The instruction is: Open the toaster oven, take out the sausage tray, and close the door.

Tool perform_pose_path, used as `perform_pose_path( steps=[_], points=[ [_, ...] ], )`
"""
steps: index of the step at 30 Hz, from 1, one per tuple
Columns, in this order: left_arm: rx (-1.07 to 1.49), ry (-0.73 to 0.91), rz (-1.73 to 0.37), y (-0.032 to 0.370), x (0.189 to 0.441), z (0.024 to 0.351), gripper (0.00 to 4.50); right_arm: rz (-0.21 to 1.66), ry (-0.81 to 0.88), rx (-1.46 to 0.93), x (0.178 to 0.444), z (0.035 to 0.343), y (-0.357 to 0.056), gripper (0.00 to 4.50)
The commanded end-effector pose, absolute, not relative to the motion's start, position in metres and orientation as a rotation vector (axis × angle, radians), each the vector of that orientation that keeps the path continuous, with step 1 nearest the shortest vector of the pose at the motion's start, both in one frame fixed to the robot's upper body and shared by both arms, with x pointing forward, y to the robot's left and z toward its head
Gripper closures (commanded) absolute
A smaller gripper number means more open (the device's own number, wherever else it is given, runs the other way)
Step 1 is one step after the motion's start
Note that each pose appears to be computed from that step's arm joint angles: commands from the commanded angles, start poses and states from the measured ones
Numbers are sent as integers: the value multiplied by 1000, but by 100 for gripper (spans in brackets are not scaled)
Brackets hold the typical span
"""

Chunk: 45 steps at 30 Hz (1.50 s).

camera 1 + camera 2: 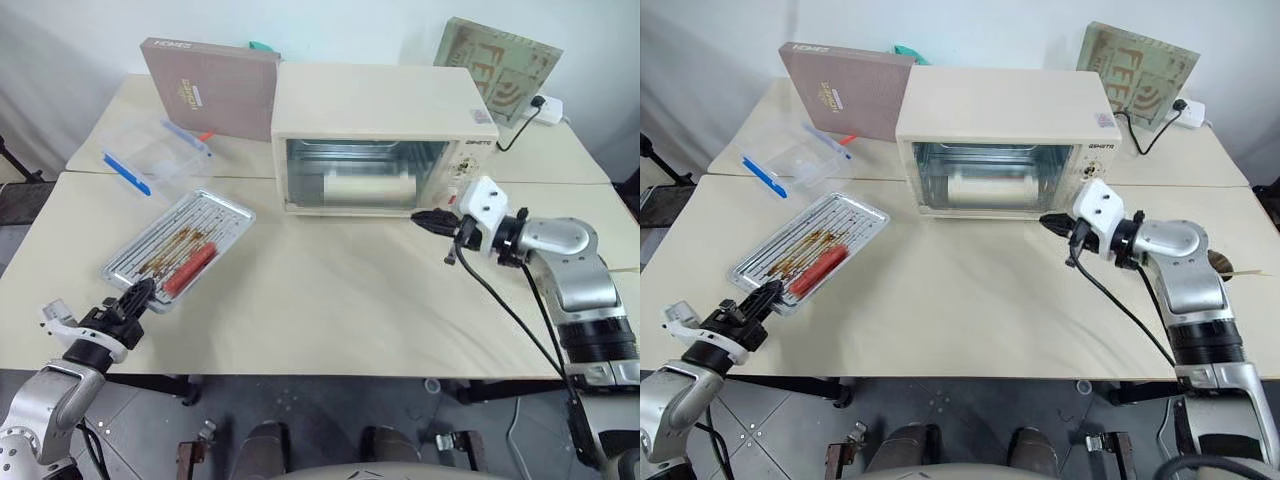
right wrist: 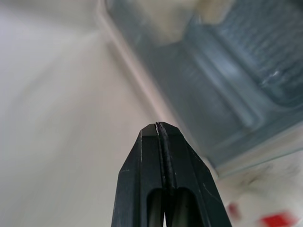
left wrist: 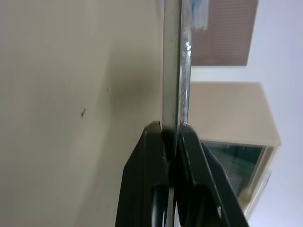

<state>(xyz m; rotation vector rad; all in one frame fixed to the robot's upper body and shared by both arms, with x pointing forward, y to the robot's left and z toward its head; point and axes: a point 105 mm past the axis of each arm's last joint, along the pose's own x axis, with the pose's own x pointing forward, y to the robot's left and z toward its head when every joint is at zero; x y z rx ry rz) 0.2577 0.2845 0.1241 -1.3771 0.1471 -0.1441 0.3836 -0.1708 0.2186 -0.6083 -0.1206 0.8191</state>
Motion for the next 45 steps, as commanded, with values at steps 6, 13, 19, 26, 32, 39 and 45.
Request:
perform_pose_path(
  steps=[6, 13, 19, 26, 32, 39, 45],
  points=[
    [-1362, 162, -215, 274, 253, 129, 450, 644, -293, -635, 417, 264, -172, 445],
    [-1294, 271, -319, 257, 242, 123, 450, 793, -261, -617, 394, 257, -159, 445],
    [-1217, 484, -519, 245, 234, 120, 450, 1040, -76, -626, 335, 224, -150, 445],
    [-1185, 728, -739, 214, 252, 122, 450, 1123, 80, -598, 300, 204, -153, 445],
    [-1121, 902, -916, 167, 273, 124, 450, 1078, 96, -584, 294, 203, -156, 445],
    [-979, 1011, -1005, 121, 304, 121, 450, 1019, 105, -585, 291, 205, -163, 445],
    [-903, 1019, -989, 108, 321, 105, 450, 957, 118, -598, 290, 207, -175, 445]
  ],
)
